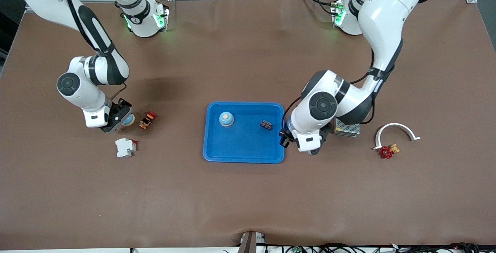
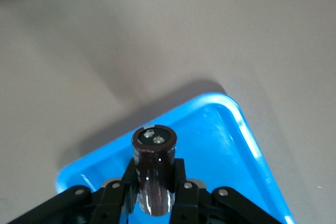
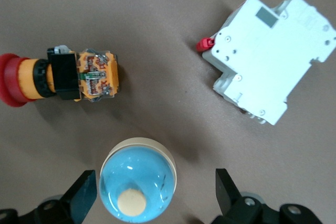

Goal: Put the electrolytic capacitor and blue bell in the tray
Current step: 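Carry the capacitor into the tray while the right gripper grasps the bell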

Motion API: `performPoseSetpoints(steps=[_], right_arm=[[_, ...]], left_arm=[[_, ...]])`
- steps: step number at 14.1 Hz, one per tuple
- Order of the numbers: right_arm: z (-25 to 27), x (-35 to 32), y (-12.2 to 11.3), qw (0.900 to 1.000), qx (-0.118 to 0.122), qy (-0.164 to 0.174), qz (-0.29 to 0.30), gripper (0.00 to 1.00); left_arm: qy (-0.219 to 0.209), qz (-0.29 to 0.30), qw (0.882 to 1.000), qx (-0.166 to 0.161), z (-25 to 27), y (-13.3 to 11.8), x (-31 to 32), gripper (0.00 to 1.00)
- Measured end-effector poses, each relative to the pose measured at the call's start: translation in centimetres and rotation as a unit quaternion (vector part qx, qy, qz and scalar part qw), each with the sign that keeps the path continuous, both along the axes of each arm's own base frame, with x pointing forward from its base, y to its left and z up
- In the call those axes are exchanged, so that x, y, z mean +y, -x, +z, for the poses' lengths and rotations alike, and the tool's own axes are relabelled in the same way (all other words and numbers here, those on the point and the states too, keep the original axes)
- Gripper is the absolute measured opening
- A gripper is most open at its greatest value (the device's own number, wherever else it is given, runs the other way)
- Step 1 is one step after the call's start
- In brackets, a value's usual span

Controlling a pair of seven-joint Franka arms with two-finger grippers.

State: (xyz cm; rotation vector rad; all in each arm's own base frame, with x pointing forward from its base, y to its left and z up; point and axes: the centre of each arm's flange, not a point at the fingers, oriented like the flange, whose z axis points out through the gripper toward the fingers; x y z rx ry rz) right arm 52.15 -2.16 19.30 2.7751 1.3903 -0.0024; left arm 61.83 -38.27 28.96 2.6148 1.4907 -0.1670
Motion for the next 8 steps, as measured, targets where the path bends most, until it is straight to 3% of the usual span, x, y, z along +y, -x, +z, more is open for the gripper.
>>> performPoseSetpoints(steps=[4, 8], right_arm=[[-0.7, 0.1, 0.0, 1.000, -0.002, -0.001, 0.001, 1.00], [-1.9, 0.1, 0.1, 1.000, -0.003, -0.001, 0.002, 1.00]], left_arm=[[0.021, 0.027, 0.999, -0.011, -2.5, 0.6, -2.4, 0.30], [0.010, 0.039, 0.999, -0.023, -5.6, 1.1, -3.4, 0.30]])
